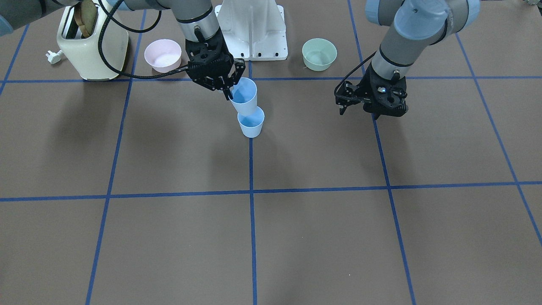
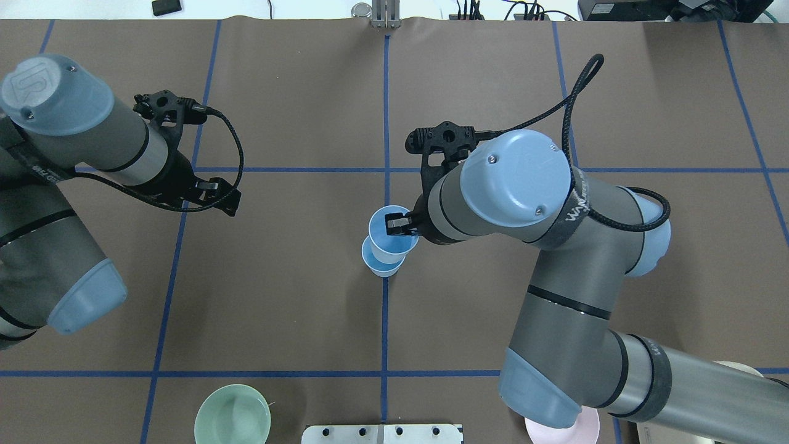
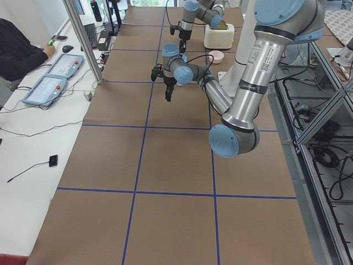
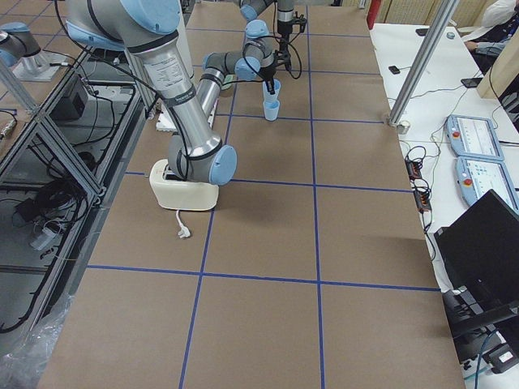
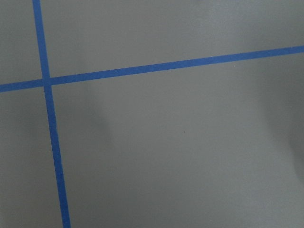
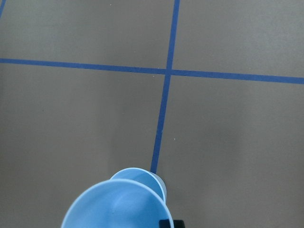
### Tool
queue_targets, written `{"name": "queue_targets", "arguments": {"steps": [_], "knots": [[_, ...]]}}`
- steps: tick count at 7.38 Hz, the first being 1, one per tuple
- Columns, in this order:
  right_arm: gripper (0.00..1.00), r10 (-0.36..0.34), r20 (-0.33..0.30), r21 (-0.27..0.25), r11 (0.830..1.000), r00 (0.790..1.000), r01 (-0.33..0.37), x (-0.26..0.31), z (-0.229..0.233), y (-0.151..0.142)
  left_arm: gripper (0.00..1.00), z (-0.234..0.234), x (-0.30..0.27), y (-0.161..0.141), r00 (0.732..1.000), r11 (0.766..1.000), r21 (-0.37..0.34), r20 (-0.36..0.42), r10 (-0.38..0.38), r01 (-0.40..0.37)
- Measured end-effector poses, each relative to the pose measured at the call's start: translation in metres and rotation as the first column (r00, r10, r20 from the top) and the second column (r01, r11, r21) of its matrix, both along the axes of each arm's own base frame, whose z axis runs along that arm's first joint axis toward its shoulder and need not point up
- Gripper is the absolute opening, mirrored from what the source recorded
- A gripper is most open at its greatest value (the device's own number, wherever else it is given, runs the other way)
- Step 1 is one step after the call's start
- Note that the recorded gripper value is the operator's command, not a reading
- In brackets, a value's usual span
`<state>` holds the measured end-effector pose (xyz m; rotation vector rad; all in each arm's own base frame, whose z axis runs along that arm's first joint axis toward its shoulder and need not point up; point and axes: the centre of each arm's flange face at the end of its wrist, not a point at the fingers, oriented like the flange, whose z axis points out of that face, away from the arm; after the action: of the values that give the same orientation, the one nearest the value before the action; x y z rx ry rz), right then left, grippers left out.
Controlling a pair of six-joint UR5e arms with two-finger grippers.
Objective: Stack blue cups with both arms
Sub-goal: 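Lower the held cup into the centre cup while the left arm withdraws, then open the right gripper and lift it off the stacked cups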
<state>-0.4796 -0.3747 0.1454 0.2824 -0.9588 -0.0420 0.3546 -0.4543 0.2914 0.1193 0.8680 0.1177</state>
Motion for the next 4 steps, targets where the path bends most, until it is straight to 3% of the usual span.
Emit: {"name": "queue_targets", "arguments": {"steps": [4], "knots": [[0.0,0.01,-0.035,0.024,1.0,0.999,-0.009,-0.026,0.006,0.009,0.97,0.002,0.001,0.0,1.0,1.0,-0.003,0.001,0.0,0.0]]}}
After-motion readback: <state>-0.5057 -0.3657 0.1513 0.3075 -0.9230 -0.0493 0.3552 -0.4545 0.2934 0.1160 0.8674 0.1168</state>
